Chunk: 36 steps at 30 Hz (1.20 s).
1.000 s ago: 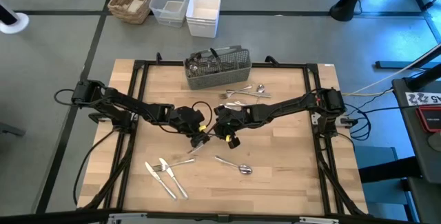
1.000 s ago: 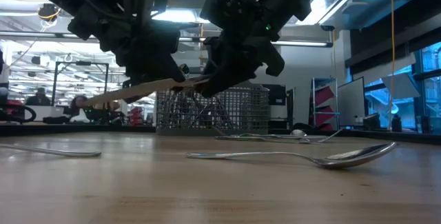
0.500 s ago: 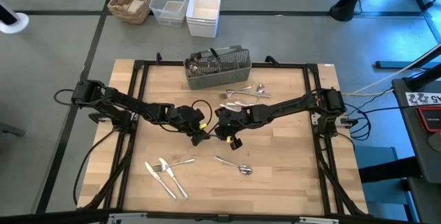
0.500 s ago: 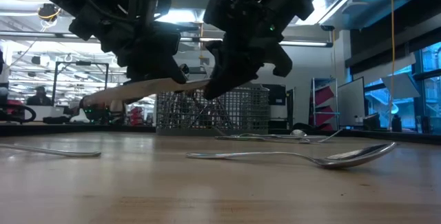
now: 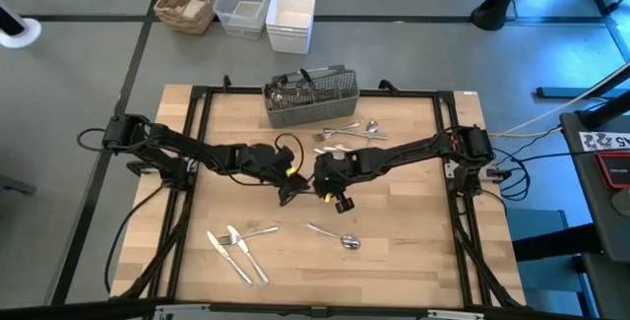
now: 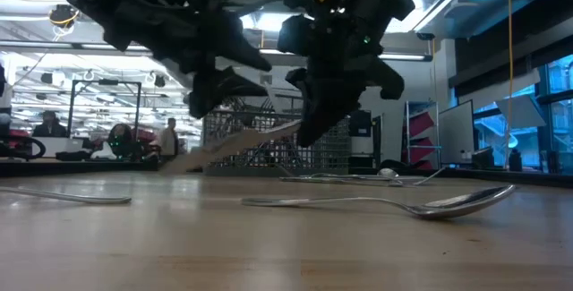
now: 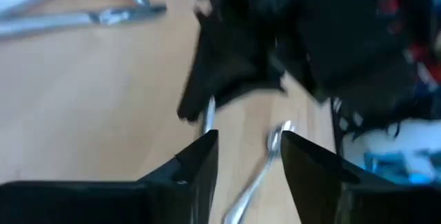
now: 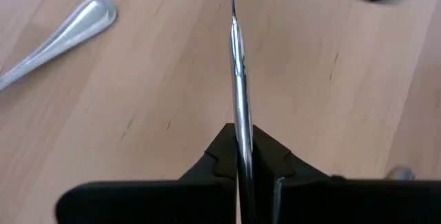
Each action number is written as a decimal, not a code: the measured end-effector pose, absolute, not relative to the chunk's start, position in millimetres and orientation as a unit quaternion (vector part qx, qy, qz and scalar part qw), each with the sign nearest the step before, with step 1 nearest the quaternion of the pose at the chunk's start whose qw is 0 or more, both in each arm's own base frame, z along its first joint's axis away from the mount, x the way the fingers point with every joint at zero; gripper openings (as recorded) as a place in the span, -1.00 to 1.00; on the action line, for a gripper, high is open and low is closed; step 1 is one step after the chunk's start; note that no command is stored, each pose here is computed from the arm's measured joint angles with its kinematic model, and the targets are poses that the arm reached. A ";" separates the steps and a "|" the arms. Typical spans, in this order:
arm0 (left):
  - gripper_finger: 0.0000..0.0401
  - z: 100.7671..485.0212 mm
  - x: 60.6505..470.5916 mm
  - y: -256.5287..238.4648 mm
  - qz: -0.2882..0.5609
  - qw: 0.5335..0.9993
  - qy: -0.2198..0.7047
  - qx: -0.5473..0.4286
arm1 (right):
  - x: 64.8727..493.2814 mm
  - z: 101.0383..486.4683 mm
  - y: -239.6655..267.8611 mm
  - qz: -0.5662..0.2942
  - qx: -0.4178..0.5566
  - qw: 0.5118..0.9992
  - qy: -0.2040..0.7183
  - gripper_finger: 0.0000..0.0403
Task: Sort silverware
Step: Put the silver knife into the silverware rack
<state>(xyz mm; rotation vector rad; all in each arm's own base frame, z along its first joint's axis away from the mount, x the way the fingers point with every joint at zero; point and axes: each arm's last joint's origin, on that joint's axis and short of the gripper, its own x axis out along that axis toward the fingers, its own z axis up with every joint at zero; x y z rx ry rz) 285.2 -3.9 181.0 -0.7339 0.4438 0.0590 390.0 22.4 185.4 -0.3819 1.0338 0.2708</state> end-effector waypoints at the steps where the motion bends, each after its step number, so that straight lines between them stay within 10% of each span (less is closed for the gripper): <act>1: -0.22 182.4 285.9 0.3 0.032 0.910 0.205 -0.358 | 389.5 187.0 22.2 0.127 -0.181 0.839 0.497 -0.94; 19: -0.35 235.6 243.6 57.6 0.100 0.940 0.128 -0.301 | 379.3 266.6 -29.1 0.089 -0.164 0.783 0.593 -0.94; 36: -0.35 254.7 233.6 63.6 0.183 0.949 0.055 -0.250 | 279.7 377.9 -114.1 -0.040 -0.071 0.939 0.335 -0.94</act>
